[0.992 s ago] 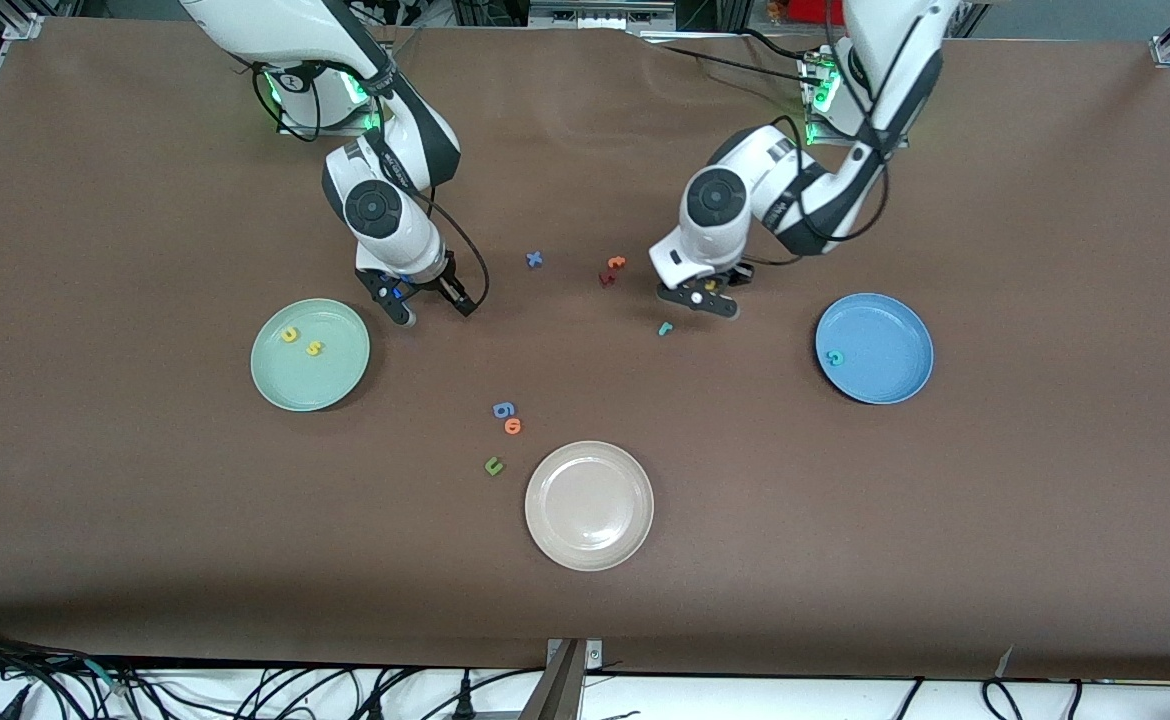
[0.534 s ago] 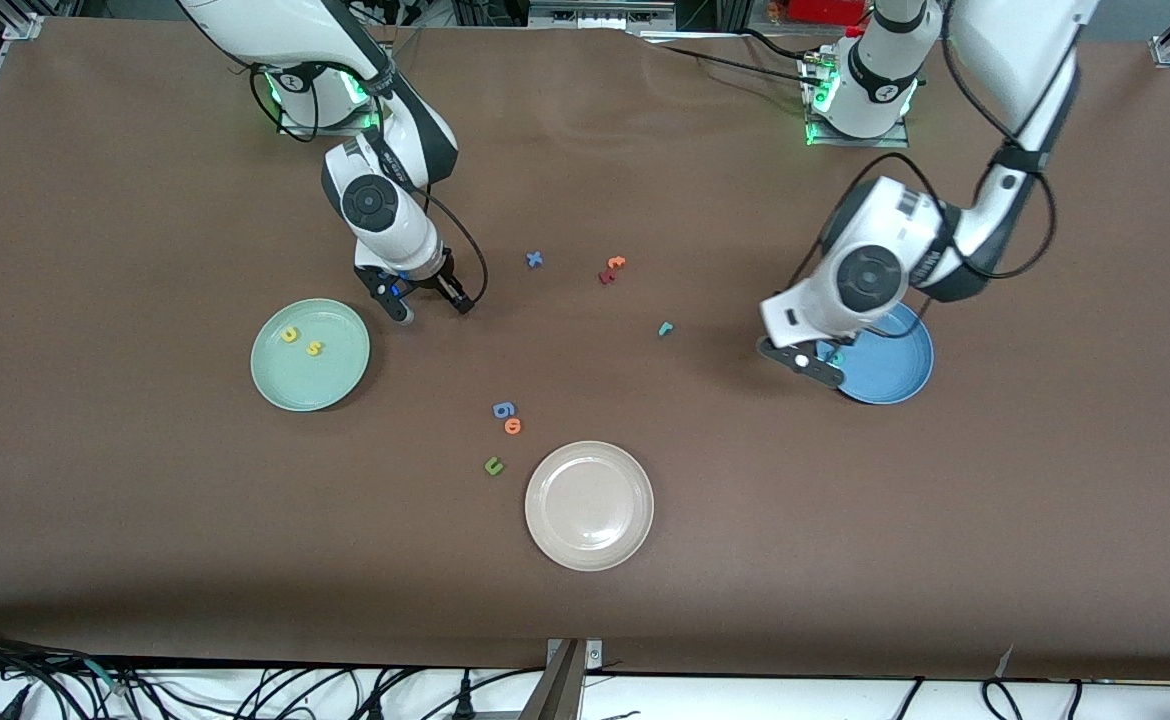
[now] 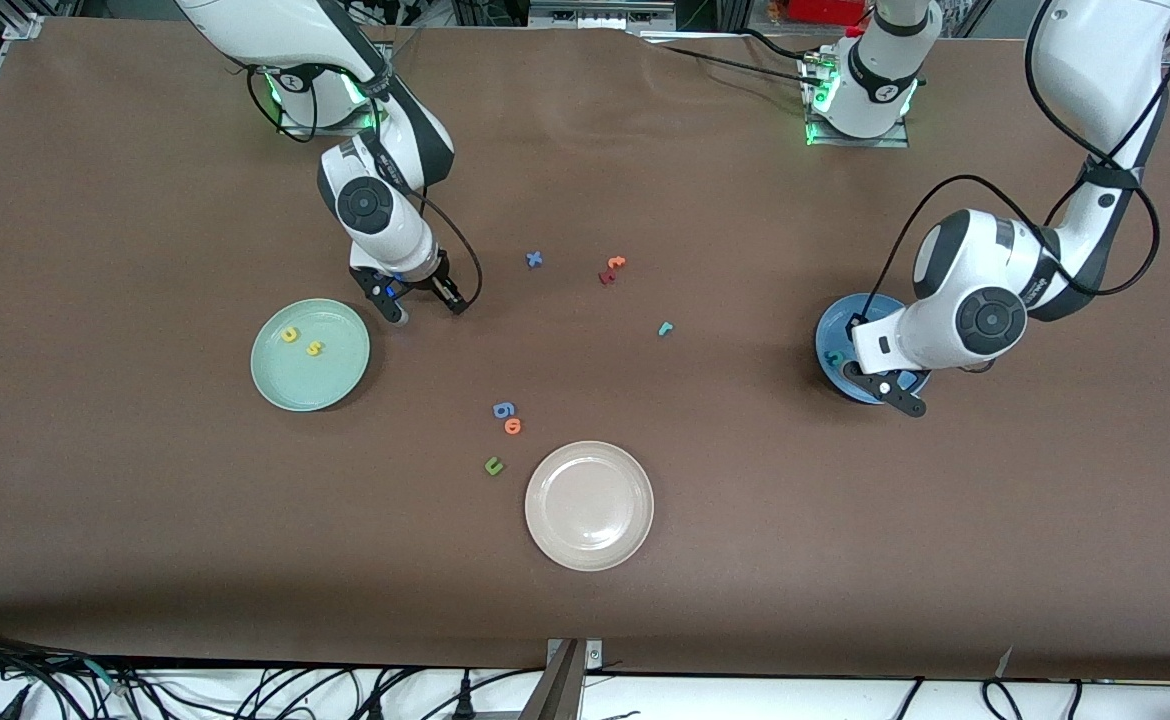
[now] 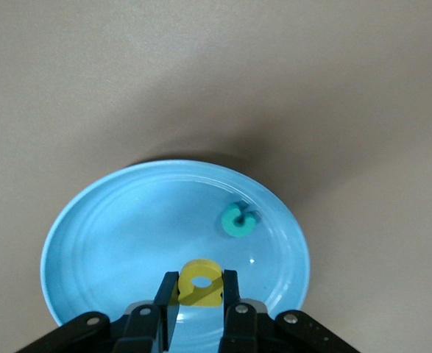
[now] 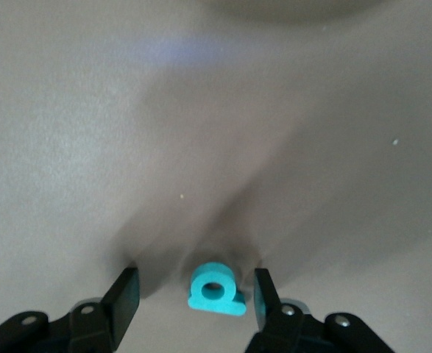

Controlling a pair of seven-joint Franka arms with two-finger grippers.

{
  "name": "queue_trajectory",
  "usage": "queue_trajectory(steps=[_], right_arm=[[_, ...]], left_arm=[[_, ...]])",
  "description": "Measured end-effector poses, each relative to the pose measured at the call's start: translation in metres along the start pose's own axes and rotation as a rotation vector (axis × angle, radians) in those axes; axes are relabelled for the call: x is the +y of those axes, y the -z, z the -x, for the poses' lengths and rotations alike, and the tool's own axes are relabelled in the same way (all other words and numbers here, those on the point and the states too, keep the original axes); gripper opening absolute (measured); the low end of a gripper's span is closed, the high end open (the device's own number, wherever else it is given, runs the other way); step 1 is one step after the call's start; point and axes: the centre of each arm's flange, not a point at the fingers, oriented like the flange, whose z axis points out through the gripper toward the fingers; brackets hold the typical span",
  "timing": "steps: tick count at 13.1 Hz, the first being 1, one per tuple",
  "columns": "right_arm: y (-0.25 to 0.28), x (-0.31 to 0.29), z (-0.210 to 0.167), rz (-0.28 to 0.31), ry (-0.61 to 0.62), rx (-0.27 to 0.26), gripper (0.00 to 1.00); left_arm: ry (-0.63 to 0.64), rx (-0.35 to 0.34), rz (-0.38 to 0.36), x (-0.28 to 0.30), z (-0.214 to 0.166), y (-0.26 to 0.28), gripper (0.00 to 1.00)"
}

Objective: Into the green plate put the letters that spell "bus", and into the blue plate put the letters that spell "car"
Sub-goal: 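Carry the yellow letter to the blue plate and release with the left gripper, then return the left gripper to the teal L near the letters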

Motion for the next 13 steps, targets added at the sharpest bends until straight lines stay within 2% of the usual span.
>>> queue_trajectory(steps=[1, 3, 4, 5, 6, 7, 8, 9, 11, 13], right_arm=[[0.000, 0.000, -0.003, -0.001, -0.005, 0.002, 0.71], [0.001, 0.000, -0.004, -0.005, -0.006, 0.003, 0.65], [0.002, 0.000, -0.004, -0.009, -0.007, 0.004, 0.55], [0.002, 0.000, -0.004, -0.009, -0.008, 0.004, 0.55], [0.002, 0.000, -0.004, -0.006, -0.008, 0.004, 0.60], [0.001, 0.001, -0.004, -0.005, -0.009, 0.003, 0.61], [0.001, 0.001, -0.004, -0.004, -0.009, 0.003, 0.67], [0.001, 0.002, -0.004, -0.003, -0.010, 0.003, 0.68], [0.001, 0.002, -0.004, -0.003, -0.010, 0.003, 0.66], [0.001, 0.002, -0.004, -0.003, -0.010, 0.003, 0.66]], left_arm=[[-0.006, -0.004, -0.005, -0.004, -0.003, -0.004, 0.33], [-0.005, 0.000, -0.006, -0.010, -0.006, -0.005, 0.54], [-0.004, 0.005, -0.008, -0.011, -0.007, -0.002, 0.64], [-0.004, 0.009, -0.009, -0.011, -0.008, 0.000, 0.76], [0.002, 0.016, -0.006, -0.009, -0.011, 0.002, 0.87], [0.028, 0.031, 0.006, -0.004, -0.015, 0.008, 0.98], [0.057, 0.047, 0.030, 0.007, -0.022, 0.013, 1.00], [0.088, 0.056, 0.053, 0.025, -0.030, 0.016, 1.00], [0.152, 0.076, 0.103, 0.064, -0.046, 0.021, 1.00], [0.218, 0.125, 0.147, 0.103, -0.061, 0.027, 1.00]])
